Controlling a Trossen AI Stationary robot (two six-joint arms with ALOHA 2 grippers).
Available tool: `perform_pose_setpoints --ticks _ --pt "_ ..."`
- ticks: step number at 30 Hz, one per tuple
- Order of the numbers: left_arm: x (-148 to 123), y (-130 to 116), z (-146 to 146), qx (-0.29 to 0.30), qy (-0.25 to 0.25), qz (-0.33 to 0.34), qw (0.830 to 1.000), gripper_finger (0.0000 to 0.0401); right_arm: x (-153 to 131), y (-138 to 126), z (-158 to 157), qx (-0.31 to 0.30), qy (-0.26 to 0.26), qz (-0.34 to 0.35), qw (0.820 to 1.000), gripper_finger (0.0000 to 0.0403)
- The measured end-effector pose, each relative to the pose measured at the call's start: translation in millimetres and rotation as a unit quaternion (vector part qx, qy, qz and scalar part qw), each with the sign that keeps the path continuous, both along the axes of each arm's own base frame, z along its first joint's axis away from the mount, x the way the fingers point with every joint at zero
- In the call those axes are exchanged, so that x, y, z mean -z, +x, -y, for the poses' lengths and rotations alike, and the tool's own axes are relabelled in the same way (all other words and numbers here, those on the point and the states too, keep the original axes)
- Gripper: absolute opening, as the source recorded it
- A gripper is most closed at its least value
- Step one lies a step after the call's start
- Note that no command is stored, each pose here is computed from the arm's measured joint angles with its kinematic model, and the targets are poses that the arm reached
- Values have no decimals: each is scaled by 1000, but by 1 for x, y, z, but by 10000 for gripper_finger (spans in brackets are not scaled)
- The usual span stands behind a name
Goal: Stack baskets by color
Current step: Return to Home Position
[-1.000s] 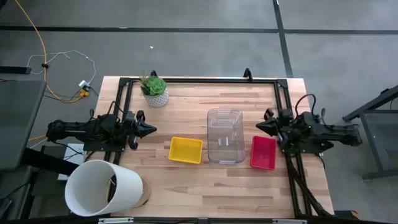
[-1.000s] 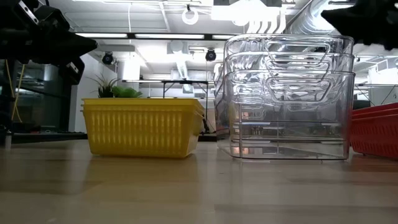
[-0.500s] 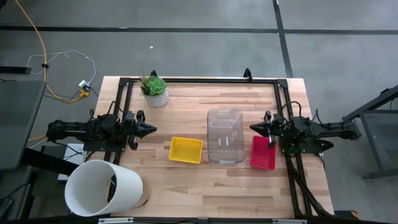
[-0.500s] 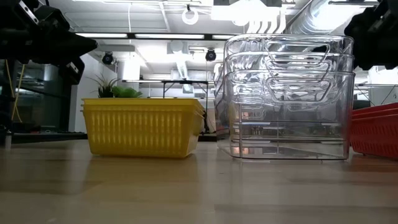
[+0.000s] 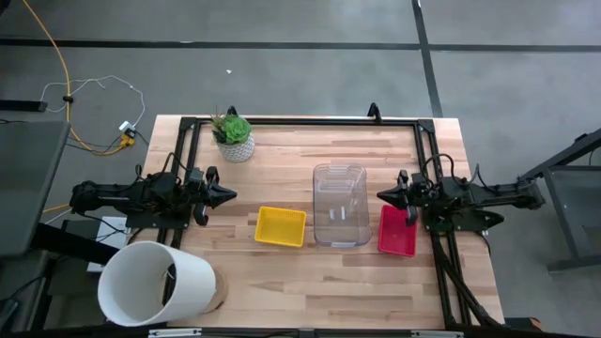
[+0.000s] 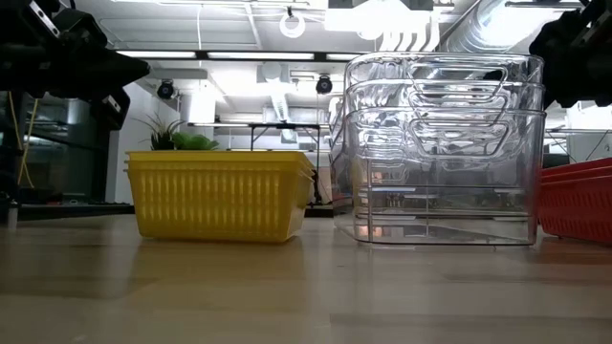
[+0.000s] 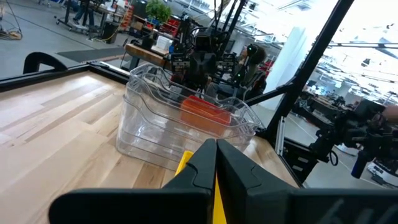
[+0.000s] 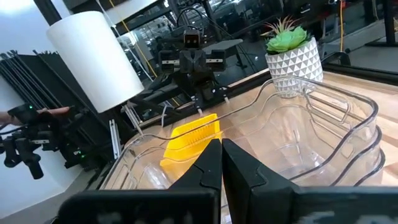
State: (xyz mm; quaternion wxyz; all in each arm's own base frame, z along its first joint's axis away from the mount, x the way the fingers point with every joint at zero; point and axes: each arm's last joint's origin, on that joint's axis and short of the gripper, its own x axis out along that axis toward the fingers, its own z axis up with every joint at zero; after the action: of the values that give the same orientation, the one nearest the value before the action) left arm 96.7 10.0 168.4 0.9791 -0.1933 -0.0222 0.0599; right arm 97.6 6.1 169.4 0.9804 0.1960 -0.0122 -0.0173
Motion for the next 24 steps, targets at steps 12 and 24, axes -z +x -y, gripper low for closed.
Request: perform_pose_setpoints --ticks 12,24 --pt "0 0 0 0 0 1 1000 0 -1 -1 0 -2 -3 9 1000 0" --pt "0 0 0 2 0 1 1000 0 0 0 0 0 -3 2 1000 0"
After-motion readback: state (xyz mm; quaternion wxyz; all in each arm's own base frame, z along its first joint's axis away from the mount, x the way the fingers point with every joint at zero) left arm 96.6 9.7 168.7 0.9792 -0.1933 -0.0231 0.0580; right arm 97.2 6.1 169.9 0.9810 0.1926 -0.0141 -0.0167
